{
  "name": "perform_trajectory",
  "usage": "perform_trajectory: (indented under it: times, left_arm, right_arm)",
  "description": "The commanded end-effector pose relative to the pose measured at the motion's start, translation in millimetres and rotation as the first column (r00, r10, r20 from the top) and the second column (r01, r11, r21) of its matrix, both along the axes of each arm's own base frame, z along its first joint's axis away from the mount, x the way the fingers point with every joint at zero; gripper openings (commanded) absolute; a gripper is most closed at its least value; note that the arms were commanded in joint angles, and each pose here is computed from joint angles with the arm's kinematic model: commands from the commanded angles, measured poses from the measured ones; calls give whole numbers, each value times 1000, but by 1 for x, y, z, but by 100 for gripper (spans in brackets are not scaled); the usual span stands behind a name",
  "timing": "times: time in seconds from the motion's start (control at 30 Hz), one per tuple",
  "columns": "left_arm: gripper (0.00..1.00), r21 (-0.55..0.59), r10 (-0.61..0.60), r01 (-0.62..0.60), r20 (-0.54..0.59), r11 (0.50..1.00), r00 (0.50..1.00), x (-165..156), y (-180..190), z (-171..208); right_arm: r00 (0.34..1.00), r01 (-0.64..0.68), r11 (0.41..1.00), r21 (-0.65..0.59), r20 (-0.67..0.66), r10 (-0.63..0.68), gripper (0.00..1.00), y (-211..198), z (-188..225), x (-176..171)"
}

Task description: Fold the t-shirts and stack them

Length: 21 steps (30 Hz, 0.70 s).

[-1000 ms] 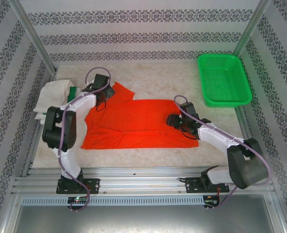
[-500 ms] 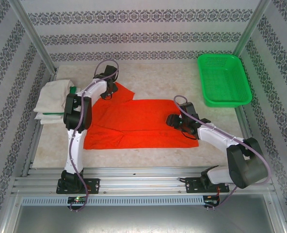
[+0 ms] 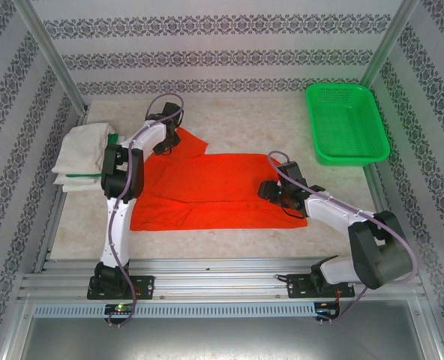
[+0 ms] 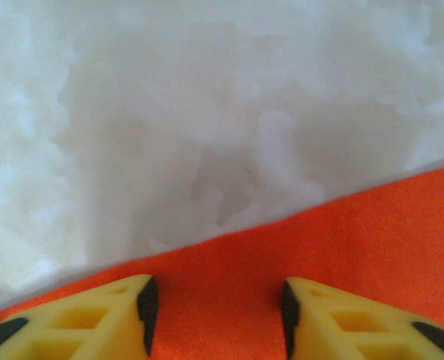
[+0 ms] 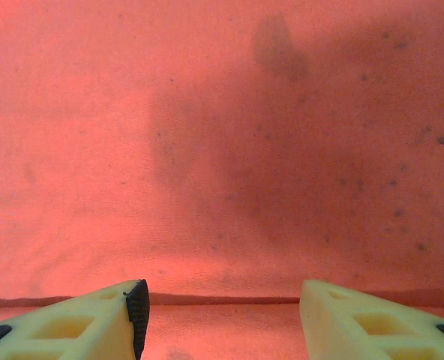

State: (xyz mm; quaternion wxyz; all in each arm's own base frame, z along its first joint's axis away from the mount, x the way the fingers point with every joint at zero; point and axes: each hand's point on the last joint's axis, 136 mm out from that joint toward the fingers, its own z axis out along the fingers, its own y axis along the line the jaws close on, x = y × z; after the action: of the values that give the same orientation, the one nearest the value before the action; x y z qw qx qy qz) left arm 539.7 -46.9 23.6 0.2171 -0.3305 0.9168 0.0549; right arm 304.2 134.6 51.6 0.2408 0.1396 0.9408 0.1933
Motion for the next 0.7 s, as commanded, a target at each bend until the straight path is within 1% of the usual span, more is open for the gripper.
perform_trajectory:
  times: [0.0, 0.07, 0.2, 0.33, 0.43, 0.6, 0.67]
  left_arm:
    - [40, 29, 8, -4, -126, 1000, 992, -18, 12, -28]
    - [34, 22, 5, -2, -138, 1000, 990, -20, 10, -33]
    - [17, -4, -4, 3, -145, 1000, 989, -22, 6, -39]
    - [5, -31, -6, 1, -145, 1000, 989, -24, 2, -40]
    - [0, -44, -5, -1, -131, 999, 991, -26, 1, -35]
    - [0, -68, 0, -7, -103, 998, 995, -31, -1, -27]
    - [0, -79, -4, -5, -103, 997, 995, -35, -2, -26]
  right_arm:
    - [1000, 22, 1000, -7, 4, -22, 56, -6, -3, 3]
    - [1000, 24, 1000, -8, 4, -24, 56, -6, -3, 3]
    - [999, 35, 999, -6, 15, -34, 56, -7, 2, 7]
    - [996, 74, 997, -12, 45, -73, 56, -13, 15, 19]
    - [987, 143, 989, -43, 78, -140, 56, -30, 27, 36]
    - [955, 286, 955, -79, 104, -277, 55, -67, 35, 73]
    - [948, 311, 946, -87, 102, -302, 55, -75, 35, 86]
